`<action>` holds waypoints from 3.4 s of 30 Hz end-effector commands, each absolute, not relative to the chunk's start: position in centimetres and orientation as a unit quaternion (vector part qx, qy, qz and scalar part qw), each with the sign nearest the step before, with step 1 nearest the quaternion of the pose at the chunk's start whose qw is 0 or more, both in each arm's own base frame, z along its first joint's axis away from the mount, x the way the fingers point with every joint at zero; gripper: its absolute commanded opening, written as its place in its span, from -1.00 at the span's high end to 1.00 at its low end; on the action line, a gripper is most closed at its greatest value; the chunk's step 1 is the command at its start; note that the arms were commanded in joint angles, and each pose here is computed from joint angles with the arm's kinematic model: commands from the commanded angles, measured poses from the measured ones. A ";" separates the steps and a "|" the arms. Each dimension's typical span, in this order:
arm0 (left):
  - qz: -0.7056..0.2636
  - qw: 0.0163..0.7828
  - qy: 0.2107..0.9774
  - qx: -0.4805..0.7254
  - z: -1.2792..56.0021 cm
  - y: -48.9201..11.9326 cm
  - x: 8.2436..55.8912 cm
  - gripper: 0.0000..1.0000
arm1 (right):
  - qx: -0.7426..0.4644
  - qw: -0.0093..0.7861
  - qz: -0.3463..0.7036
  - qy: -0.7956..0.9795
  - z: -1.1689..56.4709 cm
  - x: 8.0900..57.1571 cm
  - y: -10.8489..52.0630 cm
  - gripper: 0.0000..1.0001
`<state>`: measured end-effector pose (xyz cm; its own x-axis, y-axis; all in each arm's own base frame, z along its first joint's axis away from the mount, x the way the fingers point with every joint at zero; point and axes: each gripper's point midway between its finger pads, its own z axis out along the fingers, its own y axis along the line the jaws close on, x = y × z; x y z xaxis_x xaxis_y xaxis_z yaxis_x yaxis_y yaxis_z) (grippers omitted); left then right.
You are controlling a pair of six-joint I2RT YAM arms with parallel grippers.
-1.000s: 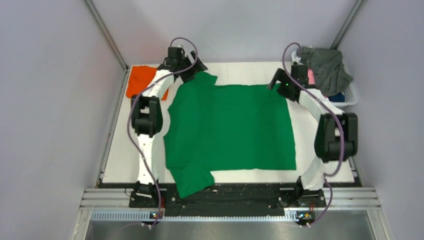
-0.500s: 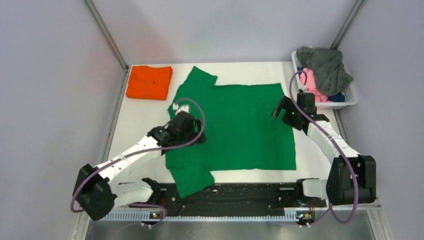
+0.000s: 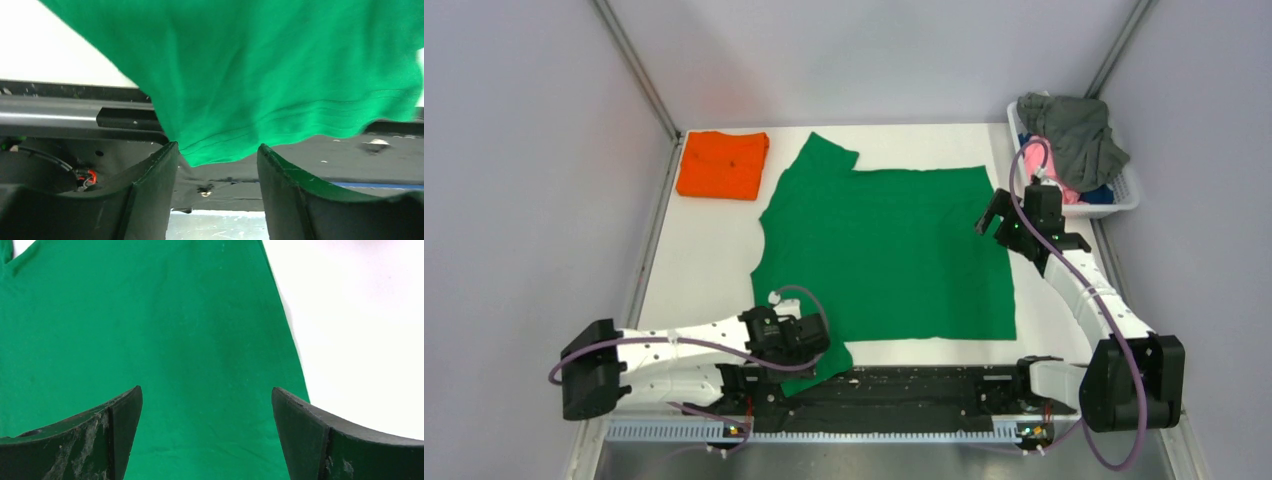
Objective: Fold and stack the t-shirts
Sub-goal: Grab the side of the flattened tshirt closest away from the robot with both arms, then fold the flattened tshirt in 1/3 of the way
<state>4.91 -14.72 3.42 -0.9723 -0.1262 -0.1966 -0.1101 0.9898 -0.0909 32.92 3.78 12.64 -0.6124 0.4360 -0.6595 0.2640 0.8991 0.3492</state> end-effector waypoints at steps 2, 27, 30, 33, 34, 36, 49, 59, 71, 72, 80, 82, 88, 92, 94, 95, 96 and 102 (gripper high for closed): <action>-0.003 0.042 0.995 -0.093 1.4 -14.1 2.0 -0.11 | 0.200 0.404 0.086 0.889 12.8 33.0 2.8 -0.97; -0.203 0.201 0.955 -0.076 7.6 -20.3 8.0 1.00 | 0.310 0.325 0.104 0.887 9.4 22.0 3.0 -0.87; -0.216 0.224 0.947 -0.078 8.7 -20.5 8.8 1.00 | 0.329 0.301 0.108 0.889 8.1 20.0 3.2 -0.86; -0.227 0.238 0.941 -0.085 9.3 -20.4 9.3 1.00 | 0.354 0.293 0.097 0.883 7.3 18.6 2.8 -0.84; -0.233 0.239 0.938 -0.086 9.5 -20.4 9.3 1.00 | 0.362 0.294 0.097 0.879 7.2 18.2 2.7 -0.83; -0.240 0.242 0.935 -0.094 9.6 -20.0 9.4 1.00 | 0.376 0.293 0.106 0.873 7.1 17.7 2.9 -0.81; -0.291 0.265 0.908 -0.142 11.0 -18.2 9.6 1.00 | 0.424 0.271 0.112 0.857 4.0 15.5 3.0 -0.76; -0.305 0.288 0.891 -0.171 11.8 -16.9 10.1 1.00 | 0.425 0.246 0.100 0.865 1.8 15.4 3.1 -0.71; -0.338 0.310 0.868 -0.190 12.9 -16.7 10.9 1.00 | 0.418 0.288 0.107 0.855 2.6 17.1 2.7 0.59; -0.341 0.313 0.866 -0.191 13.0 -16.8 11.0 1.00 | 0.417 0.291 0.107 0.854 2.9 17.2 2.7 0.87; -0.361 0.361 0.839 -0.189 15.6 -17.5 12.7 1.00 | 0.390 0.304 0.127 0.860 4.8 18.7 3.3 1.00; -0.354 0.384 0.832 -0.188 16.4 -17.4 13.5 1.00 | 0.382 0.308 0.129 0.862 5.4 19.3 3.4 1.00; -0.295 0.409 0.846 -0.174 17.0 -17.7 15.5 1.00 | 0.366 0.319 0.147 0.862 6.6 21.4 4.0 1.00; -0.281 0.397 0.858 -0.167 17.0 -18.0 18.4 1.00 | 0.365 0.332 0.156 0.856 7.3 22.7 4.1 1.00; -0.293 0.391 0.857 -0.165 17.0 -18.3 19.8 1.00 | 0.362 0.342 0.153 0.853 7.9 23.4 3.9 1.00; -0.291 0.390 0.857 -0.167 16.9 -18.1 20.4 1.00 | 0.361 0.348 0.150 0.852 8.2 23.7 3.8 1.00; -0.286 0.392 0.858 -0.168 16.9 -18.0 20.9 1.00 | 0.359 0.351 0.146 0.852 8.5 24.0 3.7 1.00; -0.258 0.417 0.857 -0.155 17.7 -17.4 23.7 1.00 | 0.346 0.359 0.151 0.853 9.5 26.3 3.9 1.00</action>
<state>21.30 -15.88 13.71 -0.6466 -0.5047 -0.5719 -0.1797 0.8295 -0.5289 22.96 3.97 6.59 -0.5434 0.7152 -0.4396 0.5459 0.6989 0.4622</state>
